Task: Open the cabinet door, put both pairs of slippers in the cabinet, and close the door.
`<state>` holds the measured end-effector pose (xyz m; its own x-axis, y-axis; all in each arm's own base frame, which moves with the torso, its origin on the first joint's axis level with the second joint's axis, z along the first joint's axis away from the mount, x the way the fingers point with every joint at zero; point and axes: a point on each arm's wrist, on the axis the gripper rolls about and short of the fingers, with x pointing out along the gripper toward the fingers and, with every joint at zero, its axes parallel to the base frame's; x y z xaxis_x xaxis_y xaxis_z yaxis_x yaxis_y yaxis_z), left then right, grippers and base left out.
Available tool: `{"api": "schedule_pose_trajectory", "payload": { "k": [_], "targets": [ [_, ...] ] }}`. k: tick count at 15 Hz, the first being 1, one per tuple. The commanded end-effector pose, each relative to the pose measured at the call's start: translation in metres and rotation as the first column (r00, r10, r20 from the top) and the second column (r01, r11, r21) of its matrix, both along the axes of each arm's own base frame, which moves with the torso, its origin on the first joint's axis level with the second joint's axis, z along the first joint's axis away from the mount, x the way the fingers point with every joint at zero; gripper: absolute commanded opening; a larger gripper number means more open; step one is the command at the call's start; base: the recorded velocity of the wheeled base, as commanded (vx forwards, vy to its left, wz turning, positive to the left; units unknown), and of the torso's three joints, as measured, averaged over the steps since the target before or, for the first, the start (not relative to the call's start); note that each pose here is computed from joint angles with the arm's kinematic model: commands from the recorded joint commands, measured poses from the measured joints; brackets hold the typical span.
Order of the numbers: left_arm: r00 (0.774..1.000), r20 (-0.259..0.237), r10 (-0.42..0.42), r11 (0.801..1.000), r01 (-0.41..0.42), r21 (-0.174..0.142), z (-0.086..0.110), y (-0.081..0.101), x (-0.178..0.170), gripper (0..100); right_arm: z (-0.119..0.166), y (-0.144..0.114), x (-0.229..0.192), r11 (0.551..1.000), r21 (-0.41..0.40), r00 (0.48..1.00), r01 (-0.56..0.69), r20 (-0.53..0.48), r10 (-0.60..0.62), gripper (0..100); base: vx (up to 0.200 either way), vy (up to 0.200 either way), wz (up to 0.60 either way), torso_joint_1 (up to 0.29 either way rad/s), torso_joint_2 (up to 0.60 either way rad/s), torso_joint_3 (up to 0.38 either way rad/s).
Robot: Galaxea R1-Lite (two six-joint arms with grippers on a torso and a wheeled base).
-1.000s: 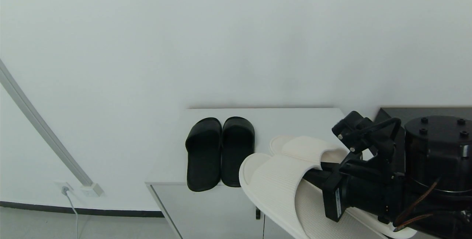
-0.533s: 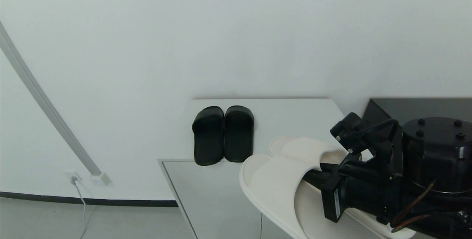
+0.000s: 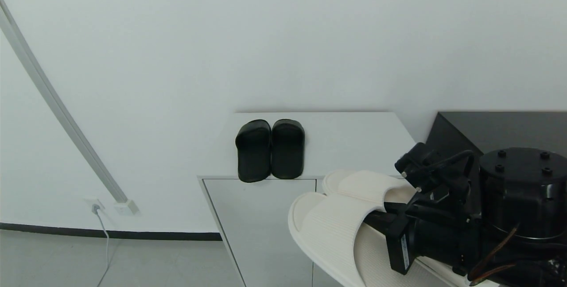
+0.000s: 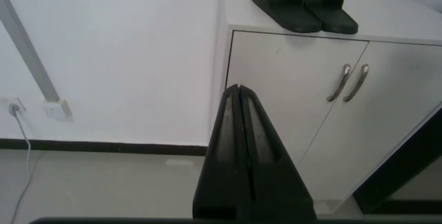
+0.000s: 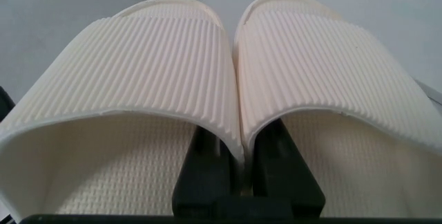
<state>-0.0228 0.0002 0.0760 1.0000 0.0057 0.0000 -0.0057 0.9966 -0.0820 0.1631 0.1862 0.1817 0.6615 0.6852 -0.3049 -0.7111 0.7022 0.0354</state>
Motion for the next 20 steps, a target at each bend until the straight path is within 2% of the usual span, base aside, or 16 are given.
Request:
{"api": "schedule_pose_trajectory", "payload": {
  "k": [1, 11, 19, 20],
  "targets": [
    [1.000, 0.000, 0.000, 1.000, 0.000, -0.001, -0.0001, 0.0000, 0.0000, 0, -0.0015, 0.0004, 0.0004, 1.000, -0.004, 1.000, 0.000, -0.004, 0.000, 0, 0.000, 0.000, 0.00, 0.000, 0.00, 0.000],
    [1.000, 0.000, 0.002, 1.000, -0.002, -0.002, -0.0001, 0.0000, 0.0000, 0, -0.0071, -0.0002, -0.0002, 1.000, -0.020, 1.000, -0.003, -0.019, 0.002, 0, 0.000, 0.000, 0.00, 0.000, 0.00, 0.000],
    [1.000, 0.000, 0.000, 1.000, 0.000, -0.002, -0.0001, 0.0000, 0.0000, 0, -0.0066, -0.0004, -0.0008, 1.000, -0.007, 1.000, -0.003, -0.005, 0.003, 0, 0.000, 0.000, 0.00, -0.179, 0.42, 0.235],
    [1.000, 0.000, 0.000, 1.000, 0.000, -0.002, -0.0001, 0.0000, 0.0000, 100, -0.0070, -0.0005, -0.0009, 1.000, -0.008, 1.000, -0.003, -0.006, 0.003, 0, 0.000, 0.000, 0.00, -0.222, 0.54, 0.320]
  ]
}}
